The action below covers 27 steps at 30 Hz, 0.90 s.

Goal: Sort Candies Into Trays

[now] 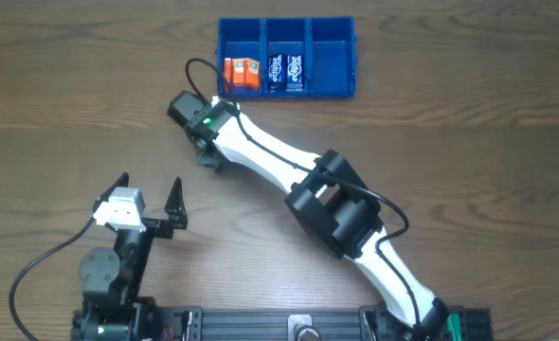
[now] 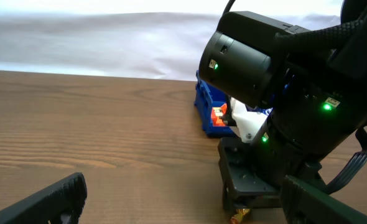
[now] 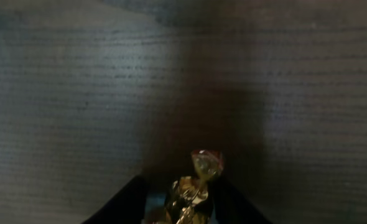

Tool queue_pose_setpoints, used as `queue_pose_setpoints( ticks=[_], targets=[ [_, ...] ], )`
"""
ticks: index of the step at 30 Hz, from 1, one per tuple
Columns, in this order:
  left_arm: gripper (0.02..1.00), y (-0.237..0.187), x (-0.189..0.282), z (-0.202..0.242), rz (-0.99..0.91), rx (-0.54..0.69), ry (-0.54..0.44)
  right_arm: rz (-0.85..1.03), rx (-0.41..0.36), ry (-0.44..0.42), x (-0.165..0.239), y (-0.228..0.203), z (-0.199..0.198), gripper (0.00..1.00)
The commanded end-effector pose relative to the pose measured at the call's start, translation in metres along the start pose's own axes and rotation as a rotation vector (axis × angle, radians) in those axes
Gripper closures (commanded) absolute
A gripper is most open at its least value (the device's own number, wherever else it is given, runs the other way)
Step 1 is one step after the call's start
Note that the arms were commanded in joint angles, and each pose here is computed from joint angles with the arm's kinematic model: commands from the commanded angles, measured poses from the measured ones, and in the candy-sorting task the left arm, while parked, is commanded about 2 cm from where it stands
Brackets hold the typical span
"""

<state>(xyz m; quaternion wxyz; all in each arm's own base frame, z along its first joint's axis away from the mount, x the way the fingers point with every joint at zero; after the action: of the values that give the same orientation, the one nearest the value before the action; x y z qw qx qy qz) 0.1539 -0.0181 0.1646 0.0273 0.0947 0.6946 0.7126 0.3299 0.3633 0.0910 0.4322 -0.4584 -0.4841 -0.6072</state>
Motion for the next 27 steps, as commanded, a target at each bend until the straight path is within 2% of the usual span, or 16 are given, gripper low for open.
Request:
queue_pose_setpoints(
  ticks=[1,5,12,15,20,23,27],
  targets=[
    [0.020,-0.012,-0.001,-0.001,0.046,-0.009,-0.012,0.066,-0.004,-0.033,-0.019,-0.009,-0.004,0.608],
    [0.020,-0.012,-0.001,-0.001,0.046,-0.009,-0.012,0.063,-0.005,-0.030,-0.019,-0.008,-0.004,0.711],
    [0.020,-0.012,-0.001,-0.001,0.046,-0.009,-0.012,0.052,-0.005,-0.020,-0.018,-0.007,-0.002,0.807],
    [0.020,-0.012,-0.001,-0.001,0.046,-0.009,-0.012,0.030,0.004,-0.005,-0.004,-0.001,-0.002,0.827],
    [0.020,-0.012,-0.001,-0.001,0.046,-0.009,-0.012,-0.076,0.047,0.046,0.065,0.033,-0.019,0.838],
    [0.020,-0.012,-0.001,-0.001,0.046,-0.009,-0.012,-0.201,0.069,0.056,0.121,0.068,-0.050,0.838],
    [0.023,-0.012,-0.001,-0.001,0.046,-0.009,-0.012,-0.340,0.024,0.017,0.160,0.117,-0.103,0.838]
  ],
)
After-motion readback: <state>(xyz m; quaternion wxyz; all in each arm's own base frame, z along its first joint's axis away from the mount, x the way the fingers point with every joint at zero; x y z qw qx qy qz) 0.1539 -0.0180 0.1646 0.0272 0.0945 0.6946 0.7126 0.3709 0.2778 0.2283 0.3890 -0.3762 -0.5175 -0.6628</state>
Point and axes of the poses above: each gripper's point midway between its finger pads, its own x axis back along the fingers, its own z axis along the line the jaws close on, y = z × x, the point moved 9 cm from there along x, back along the fingers, and after that the axes turned 8 degrees about -x, right-handed, at the moved point
